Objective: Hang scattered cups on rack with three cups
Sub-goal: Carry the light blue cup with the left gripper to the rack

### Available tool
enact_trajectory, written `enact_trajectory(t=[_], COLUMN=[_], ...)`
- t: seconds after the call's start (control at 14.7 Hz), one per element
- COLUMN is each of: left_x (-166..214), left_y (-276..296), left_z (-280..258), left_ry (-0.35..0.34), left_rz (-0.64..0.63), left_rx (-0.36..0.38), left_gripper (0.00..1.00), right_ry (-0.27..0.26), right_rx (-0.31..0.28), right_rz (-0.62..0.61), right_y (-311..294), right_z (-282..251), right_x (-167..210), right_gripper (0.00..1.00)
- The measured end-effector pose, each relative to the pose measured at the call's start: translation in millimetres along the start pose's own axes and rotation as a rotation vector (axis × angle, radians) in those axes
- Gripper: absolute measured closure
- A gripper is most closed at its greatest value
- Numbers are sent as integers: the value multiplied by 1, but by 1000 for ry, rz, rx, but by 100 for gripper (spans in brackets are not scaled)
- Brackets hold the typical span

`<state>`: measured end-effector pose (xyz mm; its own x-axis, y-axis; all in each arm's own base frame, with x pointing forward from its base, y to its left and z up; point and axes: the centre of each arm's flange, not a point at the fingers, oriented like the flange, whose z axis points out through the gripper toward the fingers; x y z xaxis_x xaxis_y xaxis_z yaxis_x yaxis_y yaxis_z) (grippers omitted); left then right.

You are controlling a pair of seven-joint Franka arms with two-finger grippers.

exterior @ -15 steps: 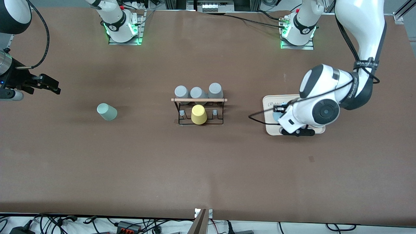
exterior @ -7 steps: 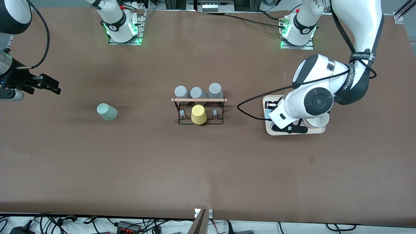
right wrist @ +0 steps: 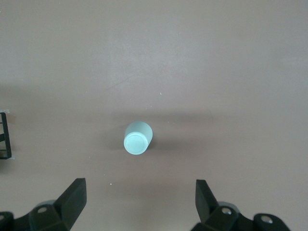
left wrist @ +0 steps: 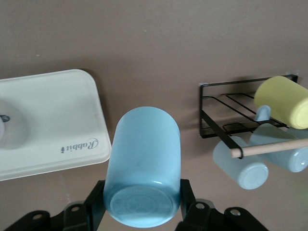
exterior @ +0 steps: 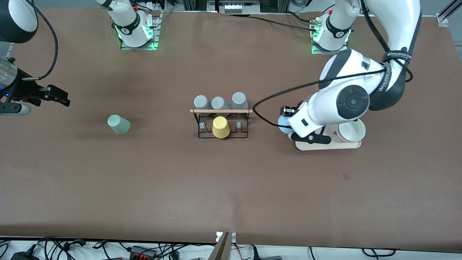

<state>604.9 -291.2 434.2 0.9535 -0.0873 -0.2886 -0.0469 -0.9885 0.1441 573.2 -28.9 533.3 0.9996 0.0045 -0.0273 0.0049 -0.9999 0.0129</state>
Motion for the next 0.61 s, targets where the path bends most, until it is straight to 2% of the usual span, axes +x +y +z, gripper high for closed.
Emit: enact_trajectory(t=[0.27, 0.61], left_x=[27, 40], left_y=[39, 83], left_z=[-16, -14], left_ry=[103, 179], left_rz=[-45, -49], left_rx=[-71, -134], left_gripper=[35, 35], right_ry=[-3, -4], right_rx=[0, 0], right_rz=[0, 0], right_y=[0, 0], right_z=[2, 2], right_x=[1, 1], right_gripper=[0, 0])
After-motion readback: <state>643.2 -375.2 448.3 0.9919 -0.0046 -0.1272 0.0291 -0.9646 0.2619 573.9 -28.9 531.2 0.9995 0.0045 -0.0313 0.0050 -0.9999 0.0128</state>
